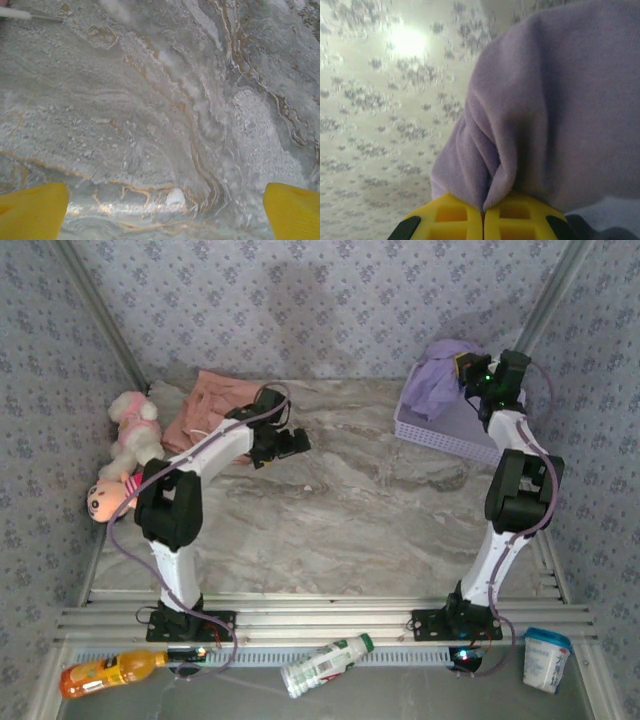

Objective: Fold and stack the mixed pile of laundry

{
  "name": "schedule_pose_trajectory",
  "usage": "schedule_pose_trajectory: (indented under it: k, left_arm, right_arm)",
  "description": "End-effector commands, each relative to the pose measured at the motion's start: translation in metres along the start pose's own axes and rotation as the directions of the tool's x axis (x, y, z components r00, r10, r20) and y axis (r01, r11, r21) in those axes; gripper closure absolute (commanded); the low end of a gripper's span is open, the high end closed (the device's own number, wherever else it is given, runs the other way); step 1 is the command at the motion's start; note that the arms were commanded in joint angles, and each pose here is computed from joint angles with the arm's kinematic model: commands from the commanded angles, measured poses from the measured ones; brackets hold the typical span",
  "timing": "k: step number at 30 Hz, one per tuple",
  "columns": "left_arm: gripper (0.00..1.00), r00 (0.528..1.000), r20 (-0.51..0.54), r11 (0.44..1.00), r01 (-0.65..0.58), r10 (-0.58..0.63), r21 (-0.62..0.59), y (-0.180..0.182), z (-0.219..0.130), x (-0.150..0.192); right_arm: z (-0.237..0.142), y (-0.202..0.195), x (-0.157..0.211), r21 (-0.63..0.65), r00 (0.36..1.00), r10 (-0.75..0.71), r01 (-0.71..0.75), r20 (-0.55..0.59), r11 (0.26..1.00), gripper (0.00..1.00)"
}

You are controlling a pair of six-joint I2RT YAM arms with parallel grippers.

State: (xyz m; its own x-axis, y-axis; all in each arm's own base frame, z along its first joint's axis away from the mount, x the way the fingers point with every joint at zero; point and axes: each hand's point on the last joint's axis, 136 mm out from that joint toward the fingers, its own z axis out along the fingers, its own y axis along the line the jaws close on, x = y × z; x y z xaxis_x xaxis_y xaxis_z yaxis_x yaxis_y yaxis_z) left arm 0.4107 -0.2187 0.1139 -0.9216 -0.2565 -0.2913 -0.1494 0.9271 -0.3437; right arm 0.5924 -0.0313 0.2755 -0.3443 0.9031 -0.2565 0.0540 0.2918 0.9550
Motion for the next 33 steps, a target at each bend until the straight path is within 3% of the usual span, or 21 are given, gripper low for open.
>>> schedule_pose_trajectory:
  k: [1, 8, 12, 17, 20, 21, 24, 26, 29, 33]
  left_arm:
    - [0.00, 0.998, 0.048, 0.998, -0.036, 0.033, 0.053, 0.002, -0.026, -0.003]
    - [0.00, 0.995, 0.098, 0.997, 0.015, -0.022, 0.079, 0.042, -0.051, 0.000]
    - [0.00, 0.990, 0.127, 0.995, 0.052, -0.062, 0.082, 0.066, -0.064, 0.000]
    - [0.00, 0.981, 0.159, 0.992, 0.102, -0.112, 0.071, 0.087, -0.084, 0.002]
    - [0.00, 0.978, 0.168, 0.992, 0.111, -0.121, 0.065, 0.094, -0.089, 0.012]
    - [0.00, 0.978, 0.165, 0.991, 0.115, -0.125, 0.069, 0.095, -0.089, 0.017]
    - [0.00, 0.982, 0.143, 0.990, 0.110, -0.121, 0.084, 0.093, -0.085, 0.035]
    - [0.00, 0.989, 0.119, 0.992, 0.080, -0.092, 0.096, 0.086, -0.080, 0.050]
    - [0.00, 0.996, 0.077, 0.994, 0.037, -0.045, 0.105, 0.074, -0.068, 0.072]
    - [0.02, 1.000, 0.028, 0.992, 0.008, -0.012, 0.129, 0.056, -0.047, 0.090]
  right_arm:
    - [-0.050, 0.138, 0.031, -0.319, 0.993, -0.120, 0.112, -0.008, 0.941, 1.00]
    - [-0.108, 0.195, 0.122, -0.363, 0.954, -0.271, 0.210, -0.127, 0.908, 1.00]
    - [-0.134, 0.195, 0.172, -0.318, 0.916, -0.343, 0.268, -0.210, 0.909, 1.00]
    - [-0.138, 0.124, 0.225, -0.134, 0.884, -0.317, 0.288, -0.344, 0.948, 0.97]
    - [-0.133, 0.031, 0.251, 0.088, 0.874, -0.214, 0.278, -0.437, 0.957, 0.37]
    - [-0.135, 0.006, 0.256, 0.146, 0.865, -0.191, 0.287, -0.463, 0.947, 0.29]
    - [-0.153, -0.069, 0.260, 0.358, 0.841, -0.181, 0.399, -0.510, 0.844, 0.25]
    - [-0.172, -0.100, 0.255, 0.480, 0.821, -0.240, 0.511, -0.518, 0.713, 0.24]
    - [-0.193, -0.115, 0.272, 0.495, 0.728, -0.316, 0.659, -0.608, 0.566, 0.24]
    - [-0.200, -0.117, 0.317, 0.422, 0.638, -0.335, 0.736, -0.693, 0.529, 0.26]
